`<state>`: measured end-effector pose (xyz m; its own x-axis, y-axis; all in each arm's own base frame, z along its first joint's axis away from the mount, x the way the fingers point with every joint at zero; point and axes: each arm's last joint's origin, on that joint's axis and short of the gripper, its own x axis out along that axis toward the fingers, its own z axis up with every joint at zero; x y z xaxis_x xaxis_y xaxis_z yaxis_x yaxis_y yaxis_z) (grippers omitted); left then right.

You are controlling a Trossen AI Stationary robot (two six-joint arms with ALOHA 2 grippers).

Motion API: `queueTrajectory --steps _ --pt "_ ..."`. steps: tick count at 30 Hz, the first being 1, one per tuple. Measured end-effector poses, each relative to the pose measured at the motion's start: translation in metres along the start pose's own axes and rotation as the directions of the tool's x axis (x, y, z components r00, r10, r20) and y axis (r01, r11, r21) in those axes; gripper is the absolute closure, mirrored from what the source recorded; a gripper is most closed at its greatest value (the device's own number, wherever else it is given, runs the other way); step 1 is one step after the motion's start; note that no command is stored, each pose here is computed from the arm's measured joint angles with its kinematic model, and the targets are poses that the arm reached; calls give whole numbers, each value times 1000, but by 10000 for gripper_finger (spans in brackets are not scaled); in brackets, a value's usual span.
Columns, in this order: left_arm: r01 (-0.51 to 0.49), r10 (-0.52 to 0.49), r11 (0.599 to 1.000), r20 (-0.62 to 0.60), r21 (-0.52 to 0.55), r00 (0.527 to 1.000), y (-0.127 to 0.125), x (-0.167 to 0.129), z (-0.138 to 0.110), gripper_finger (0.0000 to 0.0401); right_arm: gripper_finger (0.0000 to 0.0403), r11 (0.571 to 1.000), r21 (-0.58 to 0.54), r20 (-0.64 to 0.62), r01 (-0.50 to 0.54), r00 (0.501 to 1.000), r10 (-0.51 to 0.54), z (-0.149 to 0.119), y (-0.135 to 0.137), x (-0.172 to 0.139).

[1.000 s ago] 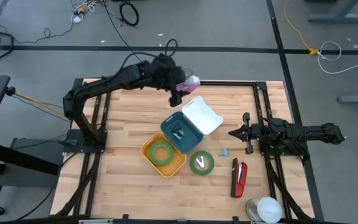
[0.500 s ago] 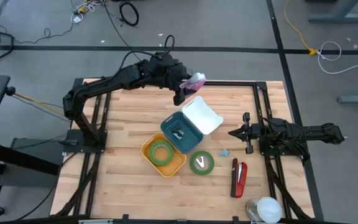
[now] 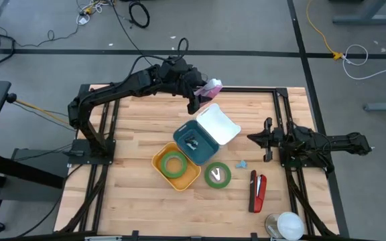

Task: Pick and place Stapler, Stapler remover, tape
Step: Put the pink stapler into the white bin

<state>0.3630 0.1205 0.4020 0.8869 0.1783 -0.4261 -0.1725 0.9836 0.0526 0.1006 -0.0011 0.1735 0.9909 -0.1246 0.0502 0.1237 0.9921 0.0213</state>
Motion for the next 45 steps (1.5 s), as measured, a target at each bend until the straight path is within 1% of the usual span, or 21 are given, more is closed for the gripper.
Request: queueTrajectory --steps 2,4,6,8,13,16,19,23,27,34,39,42,45 --pt "0 0 1000 0 -1 1000 0 0 0 125 390 991 102 28 90 995 -93 3 -3 0" --pt "0 0 1000 0 -1 1000 0 0 0 125 390 964 201 44 177 981 -190 4 -5 -1" --pt "-1 1 1000 0 -1 1000 0 0 0 125 390 937 250 56 242 963 -264 6 -8 -1" --pt "-1 1 1000 0 -1 1000 0 0 0 125 390 924 278 81 261 953 -293 8 -8 -2" --pt "-1 1 1000 -1 -1 1000 0 0 0 125 390 921 301 139 248 944 -300 14 -9 -2" --pt "-1 1 1000 -1 -1 1000 0 0 0 125 390 926 284 155 249 941 -301 16 -9 -3" --pt "-1 1 1000 0 -1 1000 0 0 0 125 390 925 301 195 232 935 -298 20 -9 -3" --pt "-4 4 1000 22 2 1000 0 0 2 125 390 930 308 294 202 909 -295 31 -9 -6" --pt "8 -8 1000 49 4 999 0 0 5 125 390 939 269 328 214 897 -298 45 -9 -8" --pt "12 -11 1000 61 -17 998 0 0 6 125 390 948 208 324 240 898 -299 70 -8 -2" --pt "18 -17 1000 68 -14 998 -3 0 7 125 388 939 198 280 281 902 -329 83 -7 9" --pt "26 -25 1000 89 -9 996 -5 0 9 125 376 937 188 256 294 906 -336 89 -5 18" --pt "52 -51 999 112 -6 992 -6 0 11 125 355 933 195 262 301 901 -345 93 -4 26"
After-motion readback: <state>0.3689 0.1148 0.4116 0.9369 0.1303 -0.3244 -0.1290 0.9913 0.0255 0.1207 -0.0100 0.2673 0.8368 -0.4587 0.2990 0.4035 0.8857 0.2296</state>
